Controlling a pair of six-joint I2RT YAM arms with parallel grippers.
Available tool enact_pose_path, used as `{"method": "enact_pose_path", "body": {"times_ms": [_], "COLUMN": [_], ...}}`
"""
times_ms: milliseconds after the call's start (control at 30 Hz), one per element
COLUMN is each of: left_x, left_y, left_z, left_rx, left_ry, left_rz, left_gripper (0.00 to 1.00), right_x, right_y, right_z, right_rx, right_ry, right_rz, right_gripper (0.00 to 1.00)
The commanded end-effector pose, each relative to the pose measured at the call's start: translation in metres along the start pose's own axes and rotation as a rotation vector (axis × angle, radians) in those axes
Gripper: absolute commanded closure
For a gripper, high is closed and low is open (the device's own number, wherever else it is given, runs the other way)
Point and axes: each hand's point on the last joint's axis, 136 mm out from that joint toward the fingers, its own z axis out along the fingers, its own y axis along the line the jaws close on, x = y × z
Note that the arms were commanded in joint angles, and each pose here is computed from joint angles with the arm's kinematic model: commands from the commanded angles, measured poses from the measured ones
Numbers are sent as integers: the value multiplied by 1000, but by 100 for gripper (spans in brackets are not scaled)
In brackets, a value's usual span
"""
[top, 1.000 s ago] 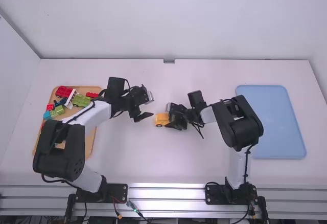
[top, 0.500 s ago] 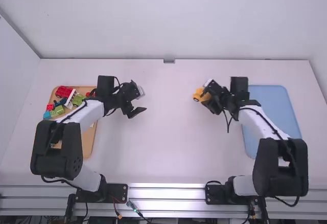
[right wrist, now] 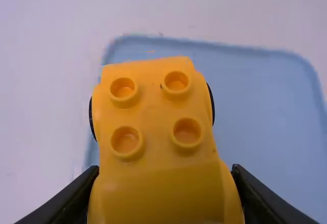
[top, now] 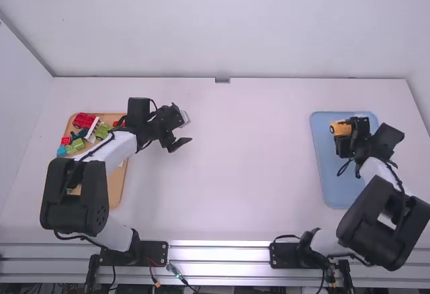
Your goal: Assemble lego blocks to make yellow taxi
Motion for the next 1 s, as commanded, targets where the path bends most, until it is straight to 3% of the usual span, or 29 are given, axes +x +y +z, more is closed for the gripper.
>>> {"method": "enact_pose_path", "body": {"times_ms": [0,200,333,400,500,633,800,900,967], "left_x": [2,2,0,0,-1,-13,-28,-50,-72], "left_y": [-2,-2,-4,-5,-4,9,27,23,18], "left_z": [-2,-2,0,0,-1,-3,-17,-25,-35], "left_rx": [2,3,8,10,6,-74,-277,-324,-344], "left_ry": [1,0,-2,-2,-2,-2,70,51,4], "left_rz": [-11,-9,-12,-11,-13,-132,-198,-188,-198], "left_gripper": [1,1,1,1,1,1,1,1,1], "right_x": [30,60,60,57,52,31,-16,-46,-72], "right_y": [2,1,1,0,0,2,17,34,62], "right_z": [11,26,27,26,20,4,-25,-41,-56], "right_rx": [-48,-66,-64,-62,-69,-81,-33,4,-16], "right_ry": [29,89,87,86,96,103,75,30,-33], "right_rz": [122,170,167,170,175,173,139,107,77], "right_gripper": [46,42,26,1,1,1,1,1,1]}}
